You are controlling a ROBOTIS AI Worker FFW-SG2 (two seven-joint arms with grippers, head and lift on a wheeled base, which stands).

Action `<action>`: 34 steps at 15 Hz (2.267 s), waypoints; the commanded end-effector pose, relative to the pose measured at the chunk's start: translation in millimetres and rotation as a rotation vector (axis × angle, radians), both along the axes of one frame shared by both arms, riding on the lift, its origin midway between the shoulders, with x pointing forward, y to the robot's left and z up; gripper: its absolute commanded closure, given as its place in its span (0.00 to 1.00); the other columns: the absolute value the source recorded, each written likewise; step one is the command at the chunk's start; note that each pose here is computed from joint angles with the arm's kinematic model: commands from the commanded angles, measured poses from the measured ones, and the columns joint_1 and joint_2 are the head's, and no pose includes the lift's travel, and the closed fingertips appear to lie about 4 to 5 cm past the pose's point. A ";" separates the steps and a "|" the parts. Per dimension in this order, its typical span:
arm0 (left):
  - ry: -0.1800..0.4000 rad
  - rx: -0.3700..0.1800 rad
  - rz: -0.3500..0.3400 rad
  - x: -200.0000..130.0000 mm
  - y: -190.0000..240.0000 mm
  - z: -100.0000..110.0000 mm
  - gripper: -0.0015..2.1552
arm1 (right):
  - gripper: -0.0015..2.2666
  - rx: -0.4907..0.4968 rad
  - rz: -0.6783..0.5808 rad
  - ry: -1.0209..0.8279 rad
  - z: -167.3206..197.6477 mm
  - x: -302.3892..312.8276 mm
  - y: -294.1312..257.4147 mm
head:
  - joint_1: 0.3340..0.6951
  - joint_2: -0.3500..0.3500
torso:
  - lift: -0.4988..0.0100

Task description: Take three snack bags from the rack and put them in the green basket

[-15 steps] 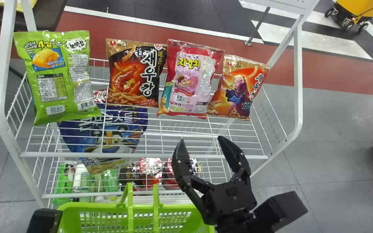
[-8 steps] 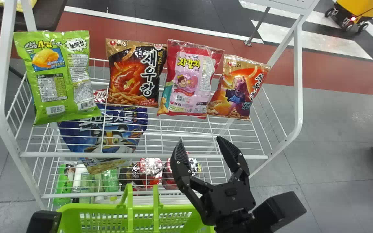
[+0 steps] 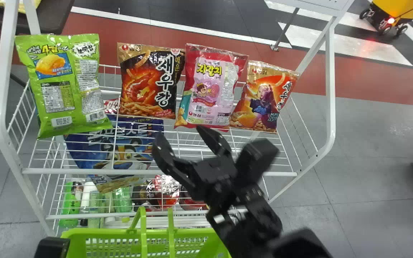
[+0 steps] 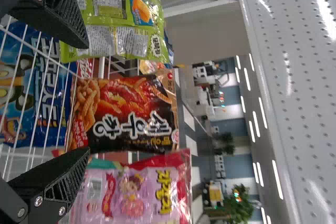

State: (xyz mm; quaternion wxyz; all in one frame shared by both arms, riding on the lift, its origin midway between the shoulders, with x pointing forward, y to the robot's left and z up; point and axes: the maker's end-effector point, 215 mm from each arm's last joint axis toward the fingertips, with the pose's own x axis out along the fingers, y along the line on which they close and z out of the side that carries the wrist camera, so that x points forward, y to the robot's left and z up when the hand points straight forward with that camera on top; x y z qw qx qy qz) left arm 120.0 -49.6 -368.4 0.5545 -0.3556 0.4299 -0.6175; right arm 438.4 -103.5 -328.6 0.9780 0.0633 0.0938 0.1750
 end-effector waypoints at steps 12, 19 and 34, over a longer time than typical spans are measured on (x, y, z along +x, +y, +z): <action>-0.010 -0.020 0.021 14.3 4.2 -11.9 0.65 | 0.06 -0.054 0.258 0.138 -38.5 135.4 131.8 | 1.00 0.44 | 0.96; -0.025 -0.049 0.024 22.3 9.6 -7.7 0.65 | 0.07 -0.021 0.354 0.182 -51.6 154.9 141.8 | 1.00 0.48 | 0.96; -0.030 -0.068 0.022 23.2 11.6 -2.6 0.65 | 0.92 -0.032 0.508 0.290 -72.5 116.2 161.9 | 1.00 0.54 | 0.96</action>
